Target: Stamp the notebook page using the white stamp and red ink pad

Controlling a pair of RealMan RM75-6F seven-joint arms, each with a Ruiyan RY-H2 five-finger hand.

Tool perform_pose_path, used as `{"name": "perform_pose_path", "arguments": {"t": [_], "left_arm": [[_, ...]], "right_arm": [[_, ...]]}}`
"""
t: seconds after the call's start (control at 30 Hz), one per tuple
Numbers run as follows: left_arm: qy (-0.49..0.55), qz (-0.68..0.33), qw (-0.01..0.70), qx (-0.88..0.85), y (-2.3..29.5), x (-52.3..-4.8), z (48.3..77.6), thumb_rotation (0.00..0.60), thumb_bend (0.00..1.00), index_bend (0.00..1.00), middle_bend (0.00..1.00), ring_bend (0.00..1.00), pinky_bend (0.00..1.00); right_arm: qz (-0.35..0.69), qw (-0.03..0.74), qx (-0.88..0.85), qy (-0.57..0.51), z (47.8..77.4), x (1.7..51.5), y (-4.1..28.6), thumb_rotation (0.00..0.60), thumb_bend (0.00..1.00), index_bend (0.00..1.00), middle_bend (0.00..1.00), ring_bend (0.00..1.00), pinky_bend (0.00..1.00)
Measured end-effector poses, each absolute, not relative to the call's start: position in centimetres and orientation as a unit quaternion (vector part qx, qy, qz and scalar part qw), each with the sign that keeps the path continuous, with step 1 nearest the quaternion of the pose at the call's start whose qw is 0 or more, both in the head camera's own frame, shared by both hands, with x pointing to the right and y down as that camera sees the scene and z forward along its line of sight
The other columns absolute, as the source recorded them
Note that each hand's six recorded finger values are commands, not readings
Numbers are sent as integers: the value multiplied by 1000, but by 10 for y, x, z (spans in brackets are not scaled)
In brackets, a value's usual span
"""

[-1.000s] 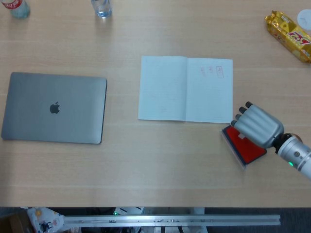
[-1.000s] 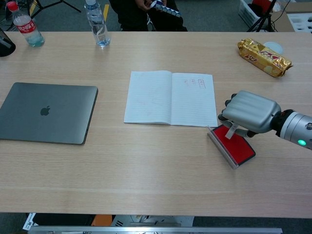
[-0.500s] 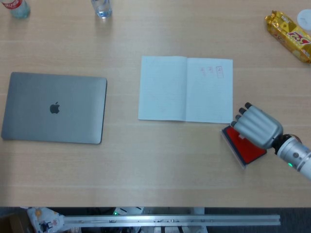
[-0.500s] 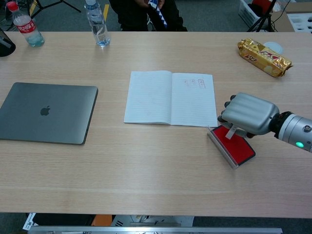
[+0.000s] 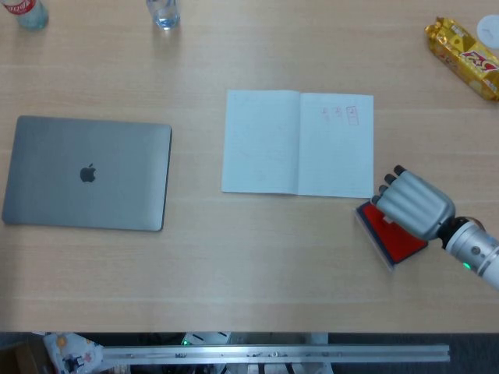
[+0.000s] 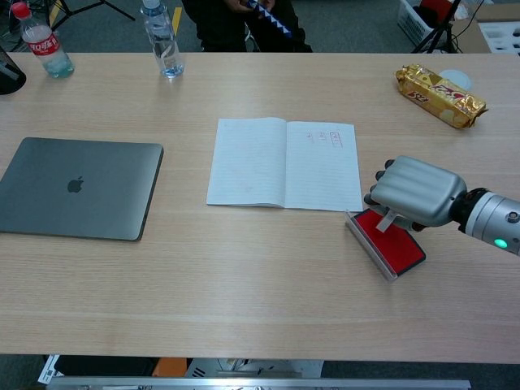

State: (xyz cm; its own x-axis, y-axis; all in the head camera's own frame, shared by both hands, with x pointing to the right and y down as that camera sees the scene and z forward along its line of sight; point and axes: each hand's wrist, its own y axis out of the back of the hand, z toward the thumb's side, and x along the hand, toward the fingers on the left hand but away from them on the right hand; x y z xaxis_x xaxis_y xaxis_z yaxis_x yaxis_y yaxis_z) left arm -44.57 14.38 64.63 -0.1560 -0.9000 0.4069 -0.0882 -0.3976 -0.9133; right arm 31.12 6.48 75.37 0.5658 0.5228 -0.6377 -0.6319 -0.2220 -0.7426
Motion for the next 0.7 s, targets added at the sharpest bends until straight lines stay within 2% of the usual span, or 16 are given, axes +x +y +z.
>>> {"name": "perform_pose_path", "arguments": {"t": [0.3, 0.5, 0.7], "left_arm": [[440, -620, 326, -562, 144, -446, 646, 600, 207, 254, 82, 134, 21], [441, -617, 328, -563, 142, -444, 644, 600, 207, 253, 82, 134, 21], [438, -614, 330, -567, 142, -440, 645, 600, 207, 253, 82, 135, 21]], "right_arm": [[463, 623, -629, 33, 749, 312, 63, 600, 430, 746, 598, 454, 423], [468, 608, -641, -3, 730, 312, 51, 600, 430, 746, 598, 454, 423], [476, 591, -649, -53, 704, 307, 21, 600, 430, 746, 599, 454, 423]]}}
